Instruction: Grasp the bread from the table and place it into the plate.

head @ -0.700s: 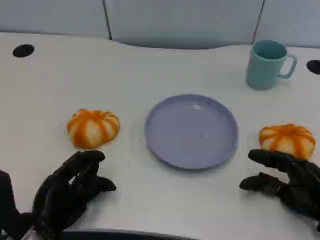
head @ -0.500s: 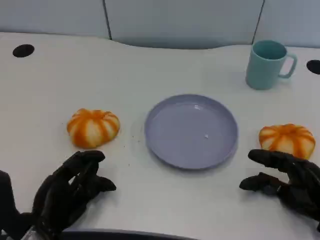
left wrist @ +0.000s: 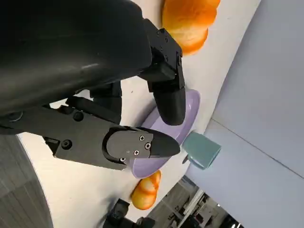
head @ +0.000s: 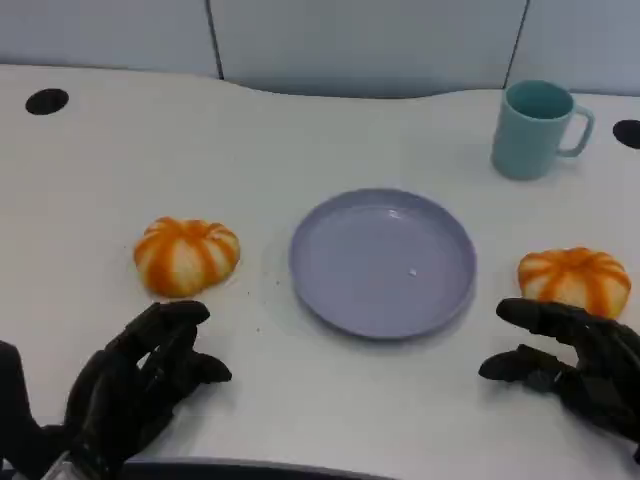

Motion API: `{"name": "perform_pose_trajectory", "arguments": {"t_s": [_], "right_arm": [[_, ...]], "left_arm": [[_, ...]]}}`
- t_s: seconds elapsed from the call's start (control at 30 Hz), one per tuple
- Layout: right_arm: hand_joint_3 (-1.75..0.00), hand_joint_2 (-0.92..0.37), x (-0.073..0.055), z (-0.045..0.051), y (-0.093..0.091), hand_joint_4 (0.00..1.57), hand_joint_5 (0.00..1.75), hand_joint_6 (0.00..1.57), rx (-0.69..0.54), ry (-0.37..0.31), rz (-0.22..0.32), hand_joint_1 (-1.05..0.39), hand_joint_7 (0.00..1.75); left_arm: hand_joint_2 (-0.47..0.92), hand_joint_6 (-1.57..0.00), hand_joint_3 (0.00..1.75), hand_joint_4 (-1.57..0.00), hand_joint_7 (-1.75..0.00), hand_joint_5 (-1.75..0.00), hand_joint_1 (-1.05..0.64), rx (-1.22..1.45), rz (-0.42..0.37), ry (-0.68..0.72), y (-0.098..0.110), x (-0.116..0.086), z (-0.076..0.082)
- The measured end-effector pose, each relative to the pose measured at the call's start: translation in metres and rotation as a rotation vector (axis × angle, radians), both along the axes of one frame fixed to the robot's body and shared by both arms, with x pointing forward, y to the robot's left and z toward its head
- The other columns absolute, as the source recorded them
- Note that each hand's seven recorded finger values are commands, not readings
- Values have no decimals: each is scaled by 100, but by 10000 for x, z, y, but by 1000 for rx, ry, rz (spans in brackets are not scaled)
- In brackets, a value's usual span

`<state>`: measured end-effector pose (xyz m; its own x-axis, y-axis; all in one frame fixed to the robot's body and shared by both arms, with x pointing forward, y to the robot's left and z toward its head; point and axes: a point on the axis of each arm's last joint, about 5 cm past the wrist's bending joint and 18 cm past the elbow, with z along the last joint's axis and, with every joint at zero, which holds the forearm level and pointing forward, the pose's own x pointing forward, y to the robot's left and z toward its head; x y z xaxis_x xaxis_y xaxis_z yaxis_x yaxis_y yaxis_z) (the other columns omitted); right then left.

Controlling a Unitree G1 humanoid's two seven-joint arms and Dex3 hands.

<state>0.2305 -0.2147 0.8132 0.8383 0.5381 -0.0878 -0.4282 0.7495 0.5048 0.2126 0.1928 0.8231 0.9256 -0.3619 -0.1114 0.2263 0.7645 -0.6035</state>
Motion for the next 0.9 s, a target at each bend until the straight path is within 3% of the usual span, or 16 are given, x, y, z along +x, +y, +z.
{"name": "perform_pose_trajectory", "arguments": {"t_s": [0.33,0.47,0.6,0.73,0.8,0.9], "right_arm": [[-5,-92,2,1,9,77,82,105,0,1,-3,-36,0],[-5,-92,4,5,11,78,83,105,-3,2,-6,-36,1],[-3,-92,2,6,14,77,84,104,-5,1,-8,-38,0],[-3,-92,2,6,17,77,84,104,-4,0,-8,-38,0],[-3,-92,2,7,18,76,84,103,-4,-1,-8,-39,0],[-4,-92,1,9,18,77,84,104,-6,-2,-10,-38,0]], "left_arm": [[92,-36,25,-29,-125,-168,-41,-13,12,5,13,-3,-10],[92,-44,27,-36,-101,-154,-38,-13,12,-9,20,11,22],[92,-54,23,-35,-58,-139,-34,-1,9,-48,26,31,78],[92,-56,23,-34,-51,-134,-33,9,5,-97,33,48,128],[92,-61,12,-32,-27,-109,-36,22,0,-109,35,46,140],[92,-61,7,-30,-16,-100,-40,104,-12,-178,55,61,230]]}}
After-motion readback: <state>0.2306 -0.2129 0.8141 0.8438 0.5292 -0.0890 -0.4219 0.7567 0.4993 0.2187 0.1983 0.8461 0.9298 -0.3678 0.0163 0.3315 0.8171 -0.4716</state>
